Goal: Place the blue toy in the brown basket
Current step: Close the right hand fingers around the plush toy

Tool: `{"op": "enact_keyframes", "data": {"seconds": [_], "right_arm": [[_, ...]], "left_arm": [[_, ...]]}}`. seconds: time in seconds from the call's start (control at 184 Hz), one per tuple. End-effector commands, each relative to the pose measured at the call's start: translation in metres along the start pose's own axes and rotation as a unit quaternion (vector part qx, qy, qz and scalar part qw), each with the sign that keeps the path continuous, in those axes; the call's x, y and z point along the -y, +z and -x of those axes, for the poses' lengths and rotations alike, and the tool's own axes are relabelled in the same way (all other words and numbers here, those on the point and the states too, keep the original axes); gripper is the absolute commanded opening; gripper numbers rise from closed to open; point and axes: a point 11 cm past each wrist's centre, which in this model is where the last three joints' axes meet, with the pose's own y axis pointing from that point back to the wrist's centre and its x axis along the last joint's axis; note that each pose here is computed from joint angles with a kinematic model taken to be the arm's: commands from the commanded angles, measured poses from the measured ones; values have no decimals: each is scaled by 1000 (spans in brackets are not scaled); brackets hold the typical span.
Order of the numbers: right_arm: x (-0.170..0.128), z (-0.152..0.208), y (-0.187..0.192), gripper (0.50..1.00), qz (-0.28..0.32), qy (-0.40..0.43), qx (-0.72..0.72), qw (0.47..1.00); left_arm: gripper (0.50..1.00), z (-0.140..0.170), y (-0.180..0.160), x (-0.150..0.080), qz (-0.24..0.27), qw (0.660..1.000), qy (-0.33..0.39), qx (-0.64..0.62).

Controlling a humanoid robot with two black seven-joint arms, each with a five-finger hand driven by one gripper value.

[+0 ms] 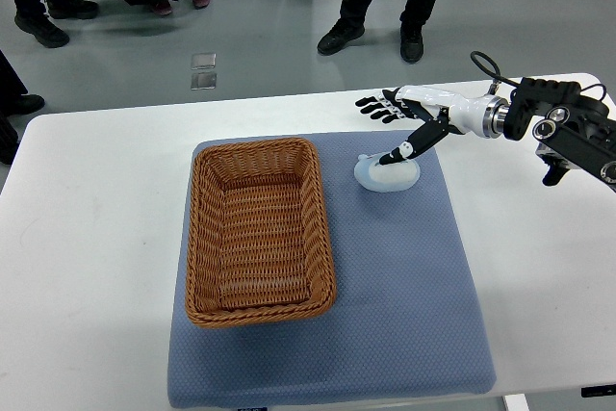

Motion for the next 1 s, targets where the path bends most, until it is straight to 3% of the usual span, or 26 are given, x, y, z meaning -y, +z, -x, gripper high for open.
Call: {"op": "enact_keyframes", "data": {"seconds": [0.0, 0.596, 0.992], "right_arm": [[3, 4, 0, 909, 10, -14, -22, 1000], [12, 19, 15, 895, 67, -26, -164, 984], [17, 28, 23, 832, 78, -25, -183, 980]], "left_arm": [[1000, 0, 0, 0, 0, 1000, 0, 0], [1000, 0, 0, 0, 0, 1000, 0, 0], [1000, 0, 0, 0, 0, 1000, 0, 0]]}}
